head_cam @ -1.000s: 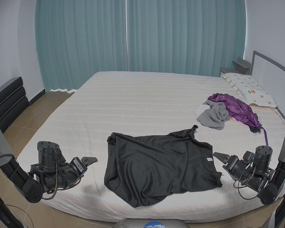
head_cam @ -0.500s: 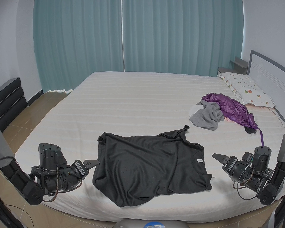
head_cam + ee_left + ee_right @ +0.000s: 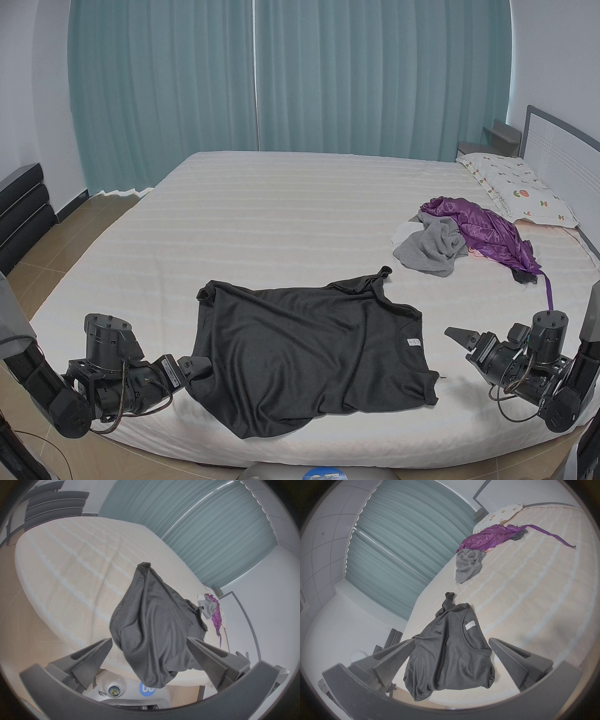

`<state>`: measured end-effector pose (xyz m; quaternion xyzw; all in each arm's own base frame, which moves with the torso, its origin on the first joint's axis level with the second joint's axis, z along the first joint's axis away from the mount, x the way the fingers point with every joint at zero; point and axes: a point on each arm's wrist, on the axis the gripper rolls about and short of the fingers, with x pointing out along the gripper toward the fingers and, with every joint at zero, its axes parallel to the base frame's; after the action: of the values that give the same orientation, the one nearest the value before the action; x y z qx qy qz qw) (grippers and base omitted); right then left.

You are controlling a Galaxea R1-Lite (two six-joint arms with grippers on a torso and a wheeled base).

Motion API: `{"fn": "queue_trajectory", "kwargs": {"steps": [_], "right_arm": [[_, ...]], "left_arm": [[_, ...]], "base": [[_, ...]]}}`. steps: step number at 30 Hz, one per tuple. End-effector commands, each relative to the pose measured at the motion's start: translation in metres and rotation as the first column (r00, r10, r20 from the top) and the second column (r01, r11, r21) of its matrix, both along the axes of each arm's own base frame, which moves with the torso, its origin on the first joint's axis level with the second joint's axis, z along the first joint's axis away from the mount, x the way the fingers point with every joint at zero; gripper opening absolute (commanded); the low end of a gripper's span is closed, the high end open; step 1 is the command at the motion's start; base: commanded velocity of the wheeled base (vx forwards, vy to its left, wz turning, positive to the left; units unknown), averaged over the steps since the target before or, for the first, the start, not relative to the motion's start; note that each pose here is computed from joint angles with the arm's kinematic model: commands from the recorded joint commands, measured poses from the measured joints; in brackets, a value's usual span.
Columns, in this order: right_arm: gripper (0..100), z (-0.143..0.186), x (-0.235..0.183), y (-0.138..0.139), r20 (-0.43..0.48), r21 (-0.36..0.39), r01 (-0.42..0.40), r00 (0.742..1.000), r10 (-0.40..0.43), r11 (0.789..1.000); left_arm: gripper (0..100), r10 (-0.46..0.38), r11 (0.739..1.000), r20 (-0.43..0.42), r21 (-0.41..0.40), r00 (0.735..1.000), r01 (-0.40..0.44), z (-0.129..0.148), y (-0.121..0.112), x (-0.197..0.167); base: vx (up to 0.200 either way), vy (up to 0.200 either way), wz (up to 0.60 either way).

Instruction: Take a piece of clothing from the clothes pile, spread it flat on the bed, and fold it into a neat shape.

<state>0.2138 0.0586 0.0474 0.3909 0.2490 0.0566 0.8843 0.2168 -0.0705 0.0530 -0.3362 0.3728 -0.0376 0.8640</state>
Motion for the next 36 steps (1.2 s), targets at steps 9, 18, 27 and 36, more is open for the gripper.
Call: {"fn": "queue_trajectory", "kwargs": {"steps": [9, 18, 27, 36], "right_arm": [[100, -0.005, 0.0, 0.002, -0.024, -0.007, -0.009, 1.0, 0.008, 1.0], [100, -0.011, 0.001, 0.006, -0.04, -0.015, -0.021, 0.999, 0.02, 1.0], [100, -0.016, 0.004, 0.007, -0.039, -0.018, -0.024, 0.999, 0.023, 1.0], [100, -0.016, 0.003, 0.007, -0.033, -0.016, -0.023, 0.999, 0.023, 1.0]], "left_arm": [[100, -0.007, 0.997, -0.152, 0.076, 0.988, 0.019, -0.043, -0.011, 0.007], [100, 0.01, 0.997, -0.12, 0.076, 0.993, -0.001, -0.054, -0.017, 0.028], [0, 0.009, 0.997, -0.102, 0.071, 0.995, -0.002, -0.056, -0.021, 0.038], [0, 0.035, 0.996, -0.077, 0.09, 0.996, -0.028, -0.053, -0.022, 0.04]], "base": [[0.0, 0.0, 0.0], [0.0, 0.0, 0.0], [0.0, 0.0, 0.0], [0.0, 0.0, 0.0]]}}
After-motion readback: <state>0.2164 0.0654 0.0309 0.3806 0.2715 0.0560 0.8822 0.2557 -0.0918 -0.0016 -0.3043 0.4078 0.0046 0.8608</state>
